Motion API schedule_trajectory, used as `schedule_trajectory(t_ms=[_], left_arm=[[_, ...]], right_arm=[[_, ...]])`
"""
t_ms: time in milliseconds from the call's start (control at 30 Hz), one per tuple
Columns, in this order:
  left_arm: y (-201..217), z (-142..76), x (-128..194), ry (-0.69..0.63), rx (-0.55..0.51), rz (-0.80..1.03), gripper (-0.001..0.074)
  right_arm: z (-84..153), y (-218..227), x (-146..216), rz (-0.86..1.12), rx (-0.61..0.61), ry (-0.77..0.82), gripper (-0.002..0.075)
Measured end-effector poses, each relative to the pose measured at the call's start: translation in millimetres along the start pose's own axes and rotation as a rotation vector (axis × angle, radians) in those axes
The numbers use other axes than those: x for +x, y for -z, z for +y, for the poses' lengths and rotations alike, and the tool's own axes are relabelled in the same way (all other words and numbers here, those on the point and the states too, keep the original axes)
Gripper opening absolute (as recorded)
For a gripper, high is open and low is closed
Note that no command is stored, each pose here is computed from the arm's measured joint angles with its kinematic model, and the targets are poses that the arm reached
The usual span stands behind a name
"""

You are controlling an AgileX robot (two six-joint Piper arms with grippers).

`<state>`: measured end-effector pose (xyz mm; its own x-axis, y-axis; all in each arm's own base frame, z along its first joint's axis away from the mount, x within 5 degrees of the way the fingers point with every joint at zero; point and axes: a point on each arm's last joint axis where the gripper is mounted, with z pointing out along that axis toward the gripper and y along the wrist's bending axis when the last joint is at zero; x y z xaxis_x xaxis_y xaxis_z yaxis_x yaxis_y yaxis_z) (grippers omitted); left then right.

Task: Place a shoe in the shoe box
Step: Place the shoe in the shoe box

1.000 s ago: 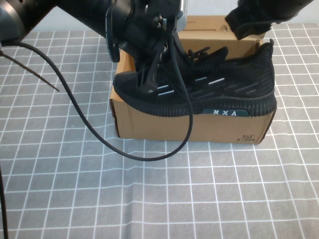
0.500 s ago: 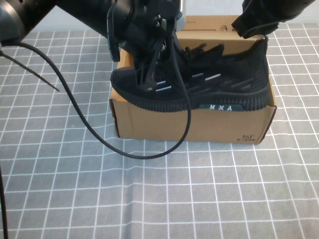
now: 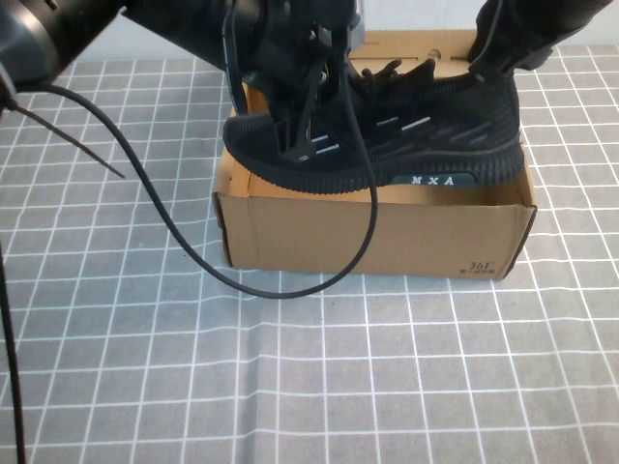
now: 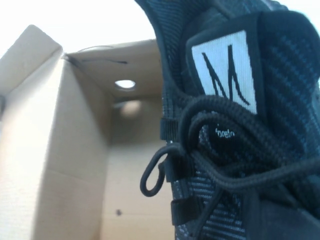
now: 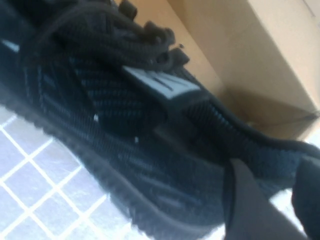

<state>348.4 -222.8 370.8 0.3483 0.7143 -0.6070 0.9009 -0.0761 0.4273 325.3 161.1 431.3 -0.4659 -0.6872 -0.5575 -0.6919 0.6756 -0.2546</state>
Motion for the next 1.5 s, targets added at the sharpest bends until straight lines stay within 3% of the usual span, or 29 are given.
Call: schedule_trajectory(t_ms=[133,300,400,667,1500], left_arm=[[-12.2,7.1,7.2,-0.033,-0.045,0.006,0.002],[-30.4,17.3,18.4,-0.064,-0.116,0.018,0.002],[-43.4,21.8,26.8,-0.074,-0.142,0.027,0.0019],[-74.6,26.3,47.4,-0.11,-0.156,0.05,0.0019],[-117.3,27.8,72.0,-0.183,-0.175,0.024,0.0019]], right_arm=[[-1.1,0.0,0.5,0.005,0.012,0.005,0.0179],[-0.4,3.7,0.4,-0.005,0.009,0.002,0.0041],[-0.2,13.8,1.0,-0.024,0.017,0.002,0.0],[0.5,34.3,2.8,-0.064,0.034,0.002,-0.0015],[-0.4,36.2,3.6,-0.061,0.047,0.005,-0.0016]])
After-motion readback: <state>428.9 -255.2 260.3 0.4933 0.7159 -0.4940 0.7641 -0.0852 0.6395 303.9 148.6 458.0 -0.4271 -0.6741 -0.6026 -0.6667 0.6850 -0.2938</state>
